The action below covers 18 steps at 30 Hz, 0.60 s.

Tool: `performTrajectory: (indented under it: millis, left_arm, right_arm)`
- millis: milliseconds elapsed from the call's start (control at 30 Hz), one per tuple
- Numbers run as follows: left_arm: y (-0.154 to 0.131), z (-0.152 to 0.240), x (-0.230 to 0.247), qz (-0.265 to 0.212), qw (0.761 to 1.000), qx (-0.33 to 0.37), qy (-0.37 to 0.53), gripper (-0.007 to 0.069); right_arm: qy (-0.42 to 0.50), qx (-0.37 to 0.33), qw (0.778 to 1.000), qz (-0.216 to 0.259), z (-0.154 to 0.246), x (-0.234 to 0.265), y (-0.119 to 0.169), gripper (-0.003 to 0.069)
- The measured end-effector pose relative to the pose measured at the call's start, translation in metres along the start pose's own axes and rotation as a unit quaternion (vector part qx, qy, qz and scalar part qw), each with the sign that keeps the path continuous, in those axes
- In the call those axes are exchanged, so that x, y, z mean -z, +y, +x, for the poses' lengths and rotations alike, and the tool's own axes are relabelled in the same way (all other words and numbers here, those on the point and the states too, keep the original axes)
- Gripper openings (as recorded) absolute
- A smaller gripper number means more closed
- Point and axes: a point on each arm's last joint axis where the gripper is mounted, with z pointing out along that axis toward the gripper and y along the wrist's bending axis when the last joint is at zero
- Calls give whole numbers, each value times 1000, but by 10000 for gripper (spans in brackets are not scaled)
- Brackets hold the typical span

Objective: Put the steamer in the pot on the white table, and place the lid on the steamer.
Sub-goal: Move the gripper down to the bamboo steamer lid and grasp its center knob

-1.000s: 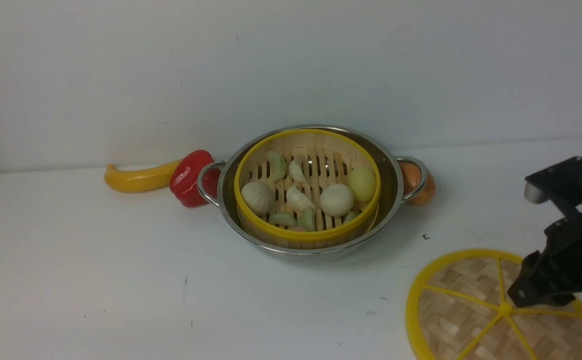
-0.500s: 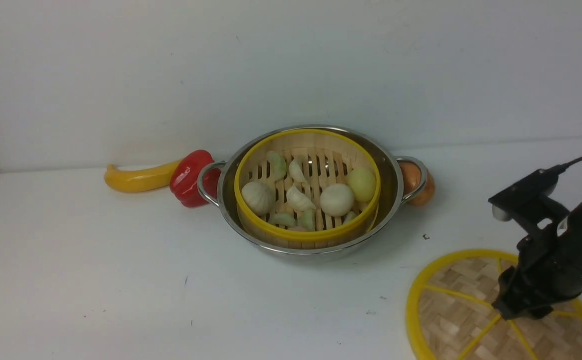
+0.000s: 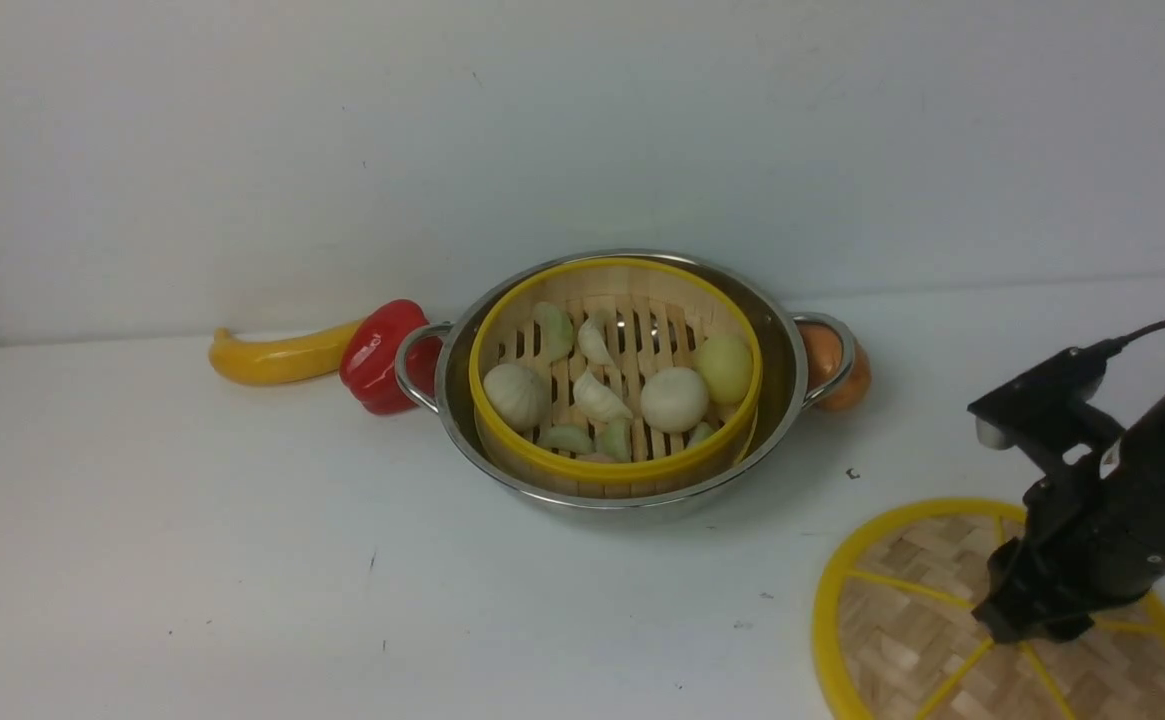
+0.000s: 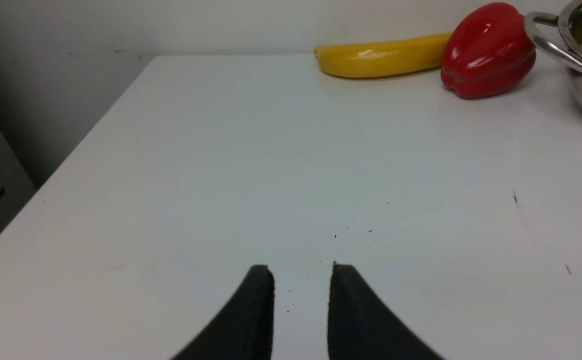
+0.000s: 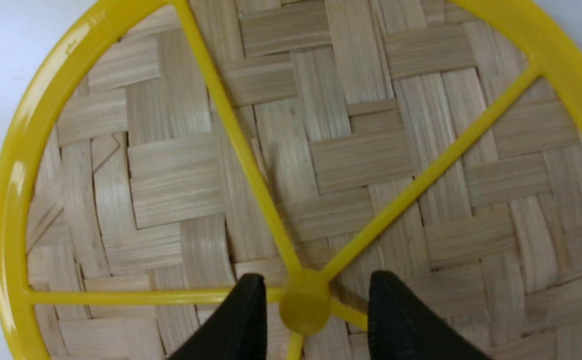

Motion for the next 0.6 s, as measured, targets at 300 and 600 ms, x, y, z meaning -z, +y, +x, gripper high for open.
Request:
performTrajectory:
  millis: [300, 600]
  left_arm:
    - [0, 0, 0, 0, 1000, 0, 0, 157]
    - [0, 0, 0, 0, 1000, 0, 0, 157]
  right_arm:
    - [2, 0, 1000, -2, -2, -4, -1, 142]
    - [17, 20, 1000, 1, -13, 28, -2, 143]
